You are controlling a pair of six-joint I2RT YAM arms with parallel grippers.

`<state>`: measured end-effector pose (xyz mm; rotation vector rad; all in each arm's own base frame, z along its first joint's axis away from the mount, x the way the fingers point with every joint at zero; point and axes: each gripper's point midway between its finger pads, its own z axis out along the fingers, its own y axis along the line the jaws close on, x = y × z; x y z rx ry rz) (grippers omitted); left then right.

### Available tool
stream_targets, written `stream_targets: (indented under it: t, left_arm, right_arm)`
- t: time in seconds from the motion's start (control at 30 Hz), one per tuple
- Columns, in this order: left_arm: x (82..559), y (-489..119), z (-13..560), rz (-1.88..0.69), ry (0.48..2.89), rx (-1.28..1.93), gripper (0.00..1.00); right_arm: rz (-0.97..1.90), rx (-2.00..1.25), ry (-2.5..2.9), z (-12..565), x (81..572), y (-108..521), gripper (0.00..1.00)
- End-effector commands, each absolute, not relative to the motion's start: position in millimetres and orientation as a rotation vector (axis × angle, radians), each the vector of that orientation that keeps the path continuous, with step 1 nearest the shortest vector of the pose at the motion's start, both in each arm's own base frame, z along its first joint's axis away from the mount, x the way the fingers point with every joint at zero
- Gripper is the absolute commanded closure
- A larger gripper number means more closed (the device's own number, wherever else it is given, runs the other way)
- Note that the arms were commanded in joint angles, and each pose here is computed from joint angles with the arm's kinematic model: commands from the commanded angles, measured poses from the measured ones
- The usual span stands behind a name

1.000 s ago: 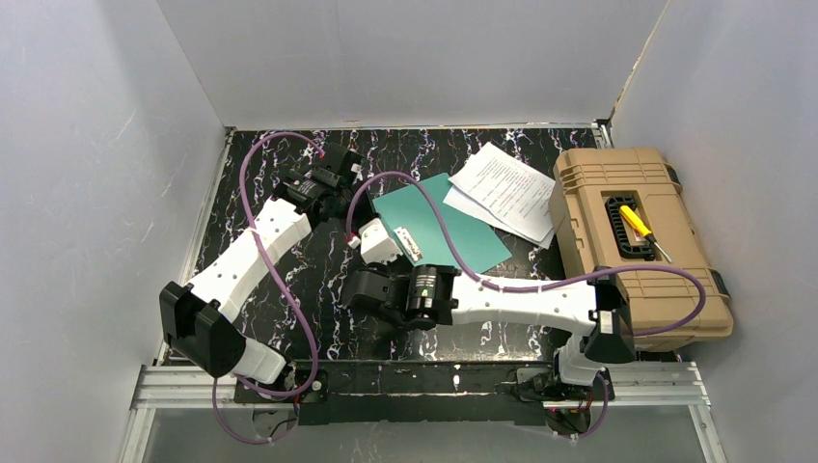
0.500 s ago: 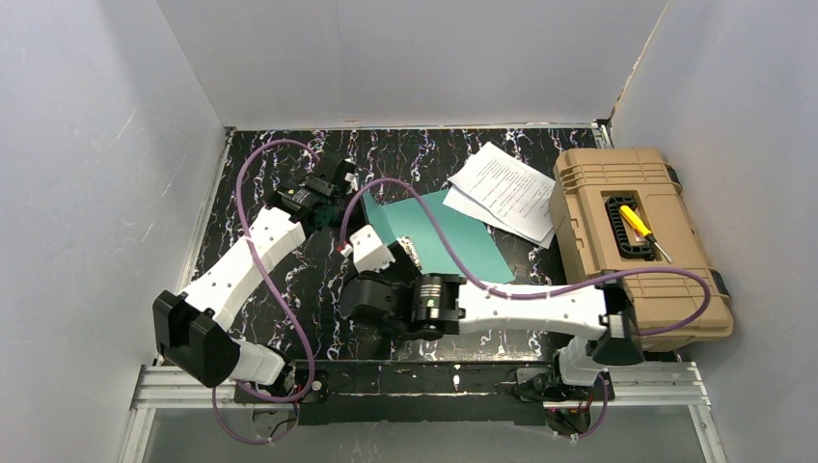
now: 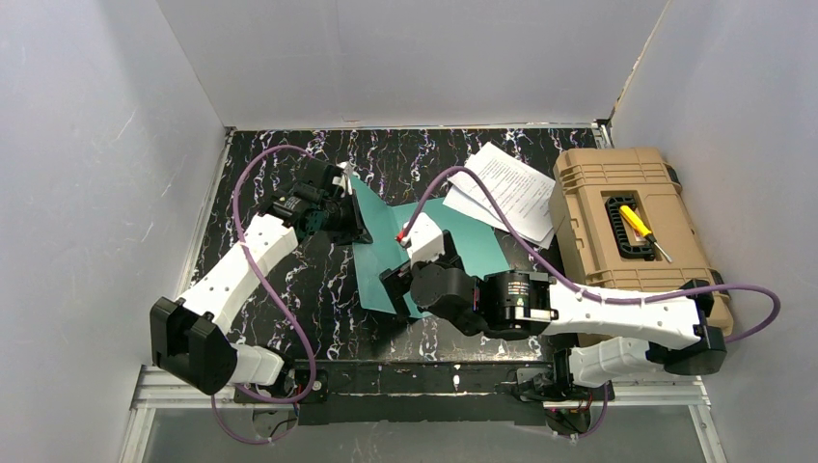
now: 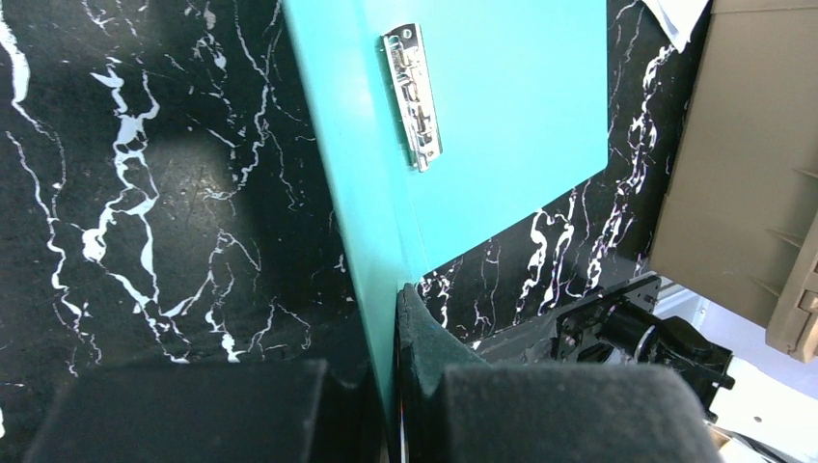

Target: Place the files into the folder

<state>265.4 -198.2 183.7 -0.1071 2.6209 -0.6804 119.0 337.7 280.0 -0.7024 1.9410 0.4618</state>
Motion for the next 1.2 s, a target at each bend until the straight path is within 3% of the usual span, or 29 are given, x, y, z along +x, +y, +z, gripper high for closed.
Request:
stream_targets:
  t: [0.0,0.2,0.63,0.83,0.97,1.07,1.17]
  left_arm:
    - [266,-185,190,-0.661,2.591,-0.066,1.00]
    - [269,-161,175,-0.488,2.659,-0.088,0.98]
    - [267,-104,154,-0.018,2.757,-0.077,0.43]
    - [261,-68,163,0.233,2.733,-0.101,0.33]
    - [256,-47,174,0.370,2.685,-0.127,0.18]
    - [253,-36,185,0.420,2.643,-0.143,0.08]
    - [249,-34,189,0.411,2.625,-0.149,0.05]
  right_arm:
    - [0.337,-0.586,1.994,260,142,308,0.04]
    - [0.332,-0.532,2.157,210,172,292,0.03]
    - [0.370,-0.447,2.309,147,217,304,0.01]
    - [0.403,-0.435,2.345,128,236,321,0.03]
    - [0.394,-0.447,2.373,113,246,333,0.04]
    - [0.388,-0.447,2.388,104,256,341,0.06]
    - [0.391,-0.447,2.402,94,265,348,0.09]
